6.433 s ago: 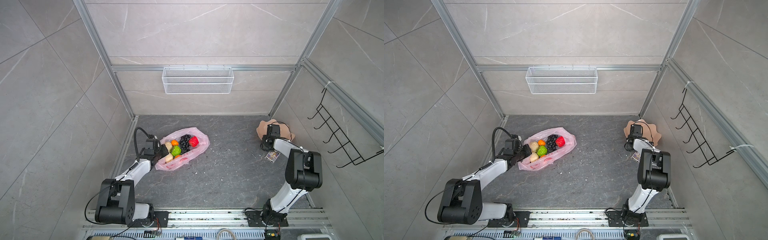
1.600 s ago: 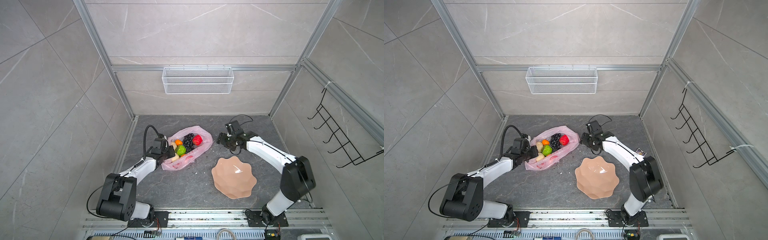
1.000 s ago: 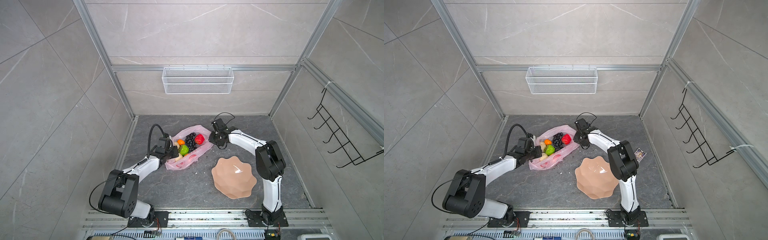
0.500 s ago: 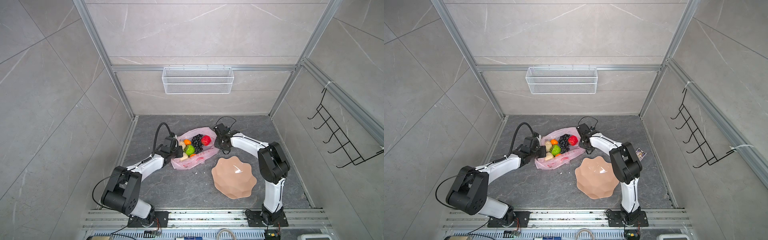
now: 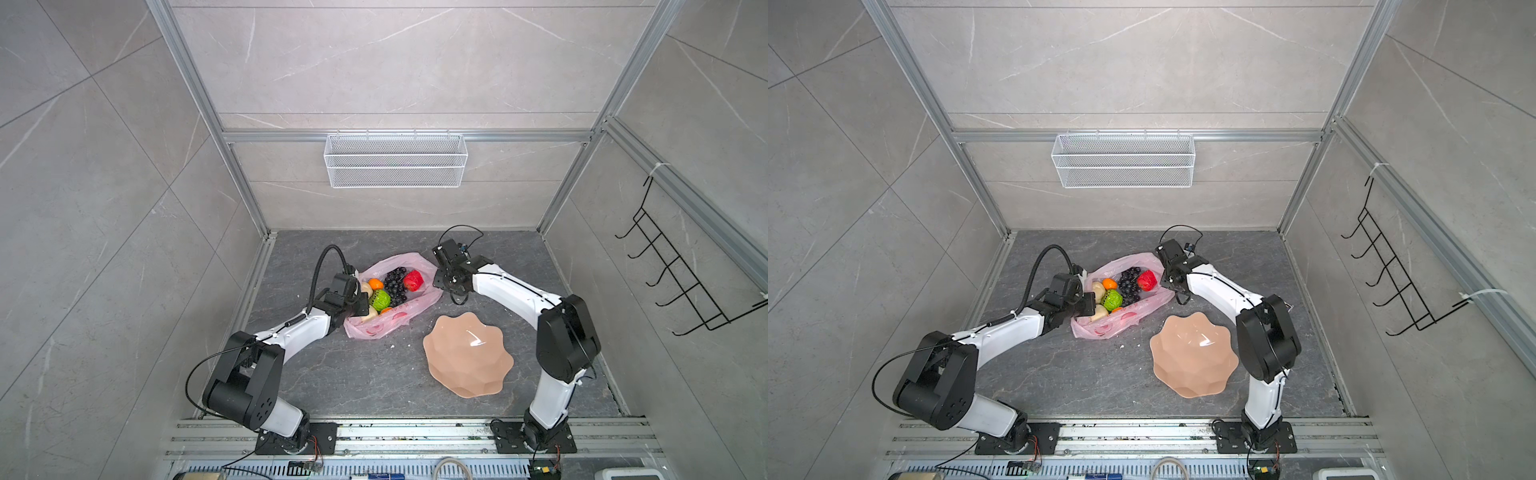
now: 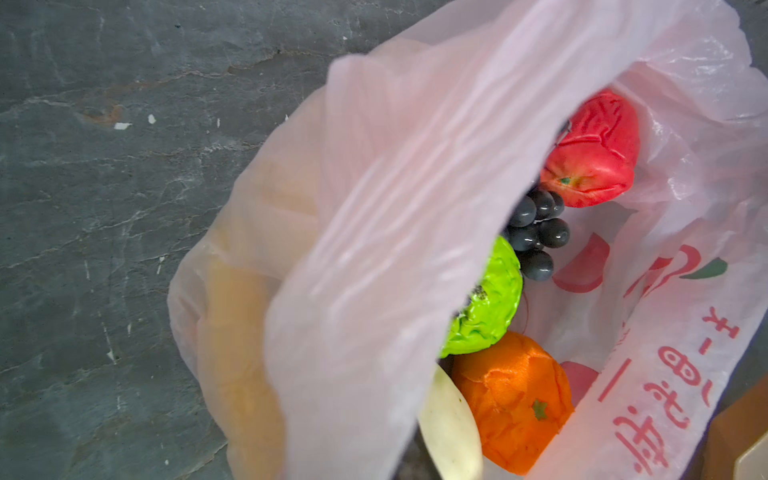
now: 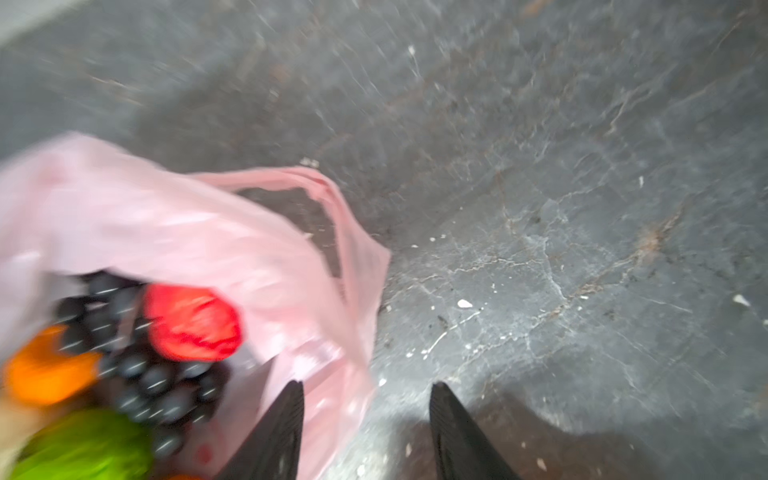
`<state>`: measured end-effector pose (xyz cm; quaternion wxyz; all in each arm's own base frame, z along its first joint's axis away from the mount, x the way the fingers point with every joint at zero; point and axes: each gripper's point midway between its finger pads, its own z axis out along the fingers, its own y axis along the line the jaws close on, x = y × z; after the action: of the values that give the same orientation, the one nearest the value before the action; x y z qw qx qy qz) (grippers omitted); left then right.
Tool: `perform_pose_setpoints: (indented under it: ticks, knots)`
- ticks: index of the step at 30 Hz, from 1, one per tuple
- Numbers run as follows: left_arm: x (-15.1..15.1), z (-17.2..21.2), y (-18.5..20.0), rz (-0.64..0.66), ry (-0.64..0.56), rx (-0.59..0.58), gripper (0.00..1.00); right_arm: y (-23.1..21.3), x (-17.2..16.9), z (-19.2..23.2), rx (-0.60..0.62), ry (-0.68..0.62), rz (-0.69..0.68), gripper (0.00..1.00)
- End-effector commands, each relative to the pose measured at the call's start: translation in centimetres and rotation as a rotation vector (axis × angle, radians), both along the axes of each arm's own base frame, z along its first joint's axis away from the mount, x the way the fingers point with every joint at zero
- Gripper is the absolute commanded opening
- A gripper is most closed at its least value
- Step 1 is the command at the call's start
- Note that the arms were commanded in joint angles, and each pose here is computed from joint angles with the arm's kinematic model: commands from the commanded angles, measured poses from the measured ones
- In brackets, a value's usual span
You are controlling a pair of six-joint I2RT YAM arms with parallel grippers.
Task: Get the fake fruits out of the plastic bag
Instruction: 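Reach into the bag and grasp the red apple with the right gripper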
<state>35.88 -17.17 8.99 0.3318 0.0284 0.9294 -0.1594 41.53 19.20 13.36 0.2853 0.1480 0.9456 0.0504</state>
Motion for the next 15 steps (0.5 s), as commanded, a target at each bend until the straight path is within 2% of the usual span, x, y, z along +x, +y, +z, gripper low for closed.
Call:
perform_pose_setpoints:
  ticks: [1, 3, 8, 15]
  knots:
    - [0.8, 1.1, -0.3, -0.012, -0.037, 0.012, 0.00, 2.3, -0.9, 4.0, 0.041, -0.077, 0.030, 0.53]
    - [0.9, 1.2, -0.3, -0.013, -0.040, 0.010, 0.00, 3.9, -0.8, 4.7, 0.086, -0.094, 0.049, 0.54]
    - [0.8, 1.4, -0.4, -0.017, -0.046, -0.001, 0.00, 7.3, 0.9, 3.3, 0.191, -0.051, 0.058, 0.55]
    - [0.7, 1.6, -0.3, -0.013, -0.056, 0.002, 0.00, 9.2, 4.0, -0.2, 0.272, 0.026, -0.041, 0.56]
